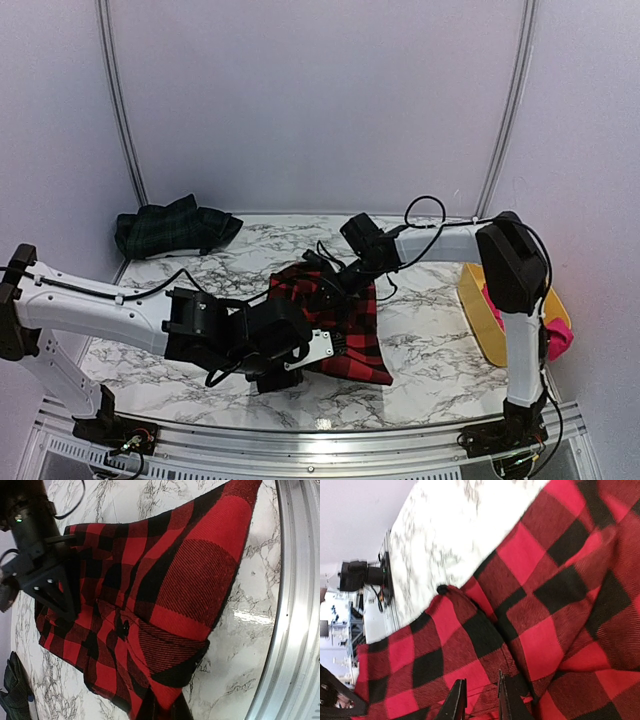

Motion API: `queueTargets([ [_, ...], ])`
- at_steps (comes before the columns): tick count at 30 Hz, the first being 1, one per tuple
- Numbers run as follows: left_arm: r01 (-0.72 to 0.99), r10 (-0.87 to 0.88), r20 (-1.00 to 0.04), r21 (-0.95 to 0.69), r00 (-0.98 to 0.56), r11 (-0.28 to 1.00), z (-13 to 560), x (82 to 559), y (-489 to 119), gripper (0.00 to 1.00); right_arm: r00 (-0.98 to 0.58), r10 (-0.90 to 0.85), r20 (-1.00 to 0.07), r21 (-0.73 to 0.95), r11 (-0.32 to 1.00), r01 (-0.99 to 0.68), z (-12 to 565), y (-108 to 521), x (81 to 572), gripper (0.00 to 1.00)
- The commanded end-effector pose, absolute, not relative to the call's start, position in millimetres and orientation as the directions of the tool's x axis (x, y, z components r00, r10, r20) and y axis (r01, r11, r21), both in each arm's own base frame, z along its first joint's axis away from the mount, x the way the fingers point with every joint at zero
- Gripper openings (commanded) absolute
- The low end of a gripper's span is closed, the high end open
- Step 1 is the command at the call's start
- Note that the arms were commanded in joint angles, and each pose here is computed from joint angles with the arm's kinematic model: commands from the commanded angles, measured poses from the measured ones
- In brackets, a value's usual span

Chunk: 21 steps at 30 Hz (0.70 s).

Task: Fold and stack the mixed laundry pile
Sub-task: Pick up the 2/3-rectangle-folded T-shirt from the center of the board, then fold the 2/3-rectangle-folded T-shirt at the center of the board.

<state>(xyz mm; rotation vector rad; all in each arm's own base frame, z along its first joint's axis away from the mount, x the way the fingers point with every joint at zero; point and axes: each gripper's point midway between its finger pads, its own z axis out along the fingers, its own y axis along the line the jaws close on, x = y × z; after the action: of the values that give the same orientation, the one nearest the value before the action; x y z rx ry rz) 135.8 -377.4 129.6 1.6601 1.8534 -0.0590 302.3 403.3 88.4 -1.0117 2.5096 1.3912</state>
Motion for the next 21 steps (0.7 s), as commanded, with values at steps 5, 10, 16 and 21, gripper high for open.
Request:
queueTargets([
  [5, 0.925, 0.853, -0.503, 0.241, -0.141, 0.295, 181, 148, -367, 0.00, -0.733, -0.635, -0.243, 0.796, 0.302, -0.525, 9, 408, 192, 0.15],
  [10, 0.925, 0.835, -0.529, 0.218, -0.154, 0.310, 199, 156, -367, 0.00, -0.644, -0.715, -0.272, 0.807, 0.195, -0.557, 29, 425, 135, 0.15],
  [16, 0.945, 0.839, -0.526, 0.180, -0.142, 0.273, 196, 148, -363, 0.00, -0.626, -0.723, -0.292, 0.778, 0.201, -0.595, 50, 420, 137, 0.21],
  [21, 0.964, 0.840, -0.523, 0.119, -0.142, 0.237, 190, 133, -358, 0.00, -0.631, -0.669, -0.393, 0.722, 0.201, -0.662, 96, 425, 195, 0.35],
])
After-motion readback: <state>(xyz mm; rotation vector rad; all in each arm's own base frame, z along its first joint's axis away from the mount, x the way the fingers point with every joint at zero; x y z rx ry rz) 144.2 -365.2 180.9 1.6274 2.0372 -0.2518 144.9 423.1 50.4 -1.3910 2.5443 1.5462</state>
